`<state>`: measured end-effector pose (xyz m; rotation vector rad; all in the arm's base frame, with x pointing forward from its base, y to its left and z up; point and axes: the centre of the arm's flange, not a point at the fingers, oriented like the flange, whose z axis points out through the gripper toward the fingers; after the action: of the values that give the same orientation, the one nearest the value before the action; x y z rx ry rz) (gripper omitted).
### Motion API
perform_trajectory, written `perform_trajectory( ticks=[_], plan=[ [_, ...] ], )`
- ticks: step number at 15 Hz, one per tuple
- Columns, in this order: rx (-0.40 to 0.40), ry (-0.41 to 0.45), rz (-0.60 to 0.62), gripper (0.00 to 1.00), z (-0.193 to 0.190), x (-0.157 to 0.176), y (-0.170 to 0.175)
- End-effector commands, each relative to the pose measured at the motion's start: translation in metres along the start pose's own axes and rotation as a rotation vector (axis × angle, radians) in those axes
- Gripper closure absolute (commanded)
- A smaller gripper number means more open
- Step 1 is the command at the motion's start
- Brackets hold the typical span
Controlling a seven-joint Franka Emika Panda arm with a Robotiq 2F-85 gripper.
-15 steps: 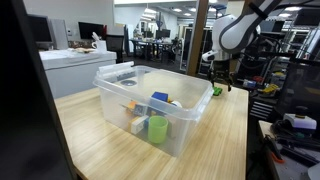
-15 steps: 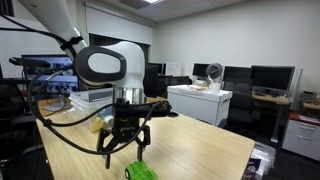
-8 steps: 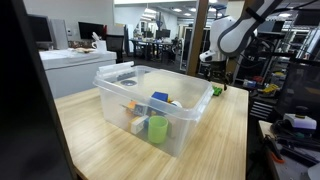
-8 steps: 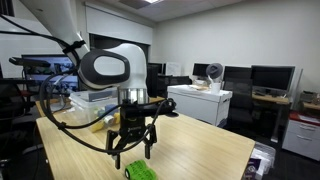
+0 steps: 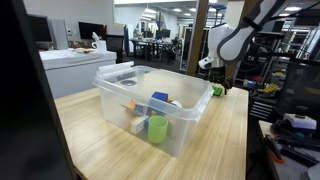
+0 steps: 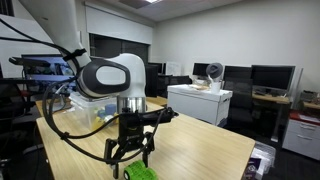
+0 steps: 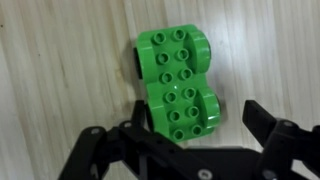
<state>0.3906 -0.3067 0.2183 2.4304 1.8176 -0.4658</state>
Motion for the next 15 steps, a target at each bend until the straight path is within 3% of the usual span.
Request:
perform_trajectory(
  ticks=[1, 2, 6, 9, 12, 15],
  plan=[
    [-0.016, -0.012, -0.045, 0.25, 0.011, 0.0, 0.002],
    [-0.01, -0.012, -0.046, 0.27, 0.012, -0.001, 0.001],
    [-0.015, -0.014, -0.023, 0.54, 0.006, -0.01, -0.001],
    [0.005, 0.014, 0.049, 0.55, -0.011, -0.016, -0.004],
    [0.07, 0.061, 0.133, 0.55, -0.077, -0.013, -0.002],
    [0.045, 0.178, 0.178, 0.55, -0.165, 0.009, 0.007]
  ],
)
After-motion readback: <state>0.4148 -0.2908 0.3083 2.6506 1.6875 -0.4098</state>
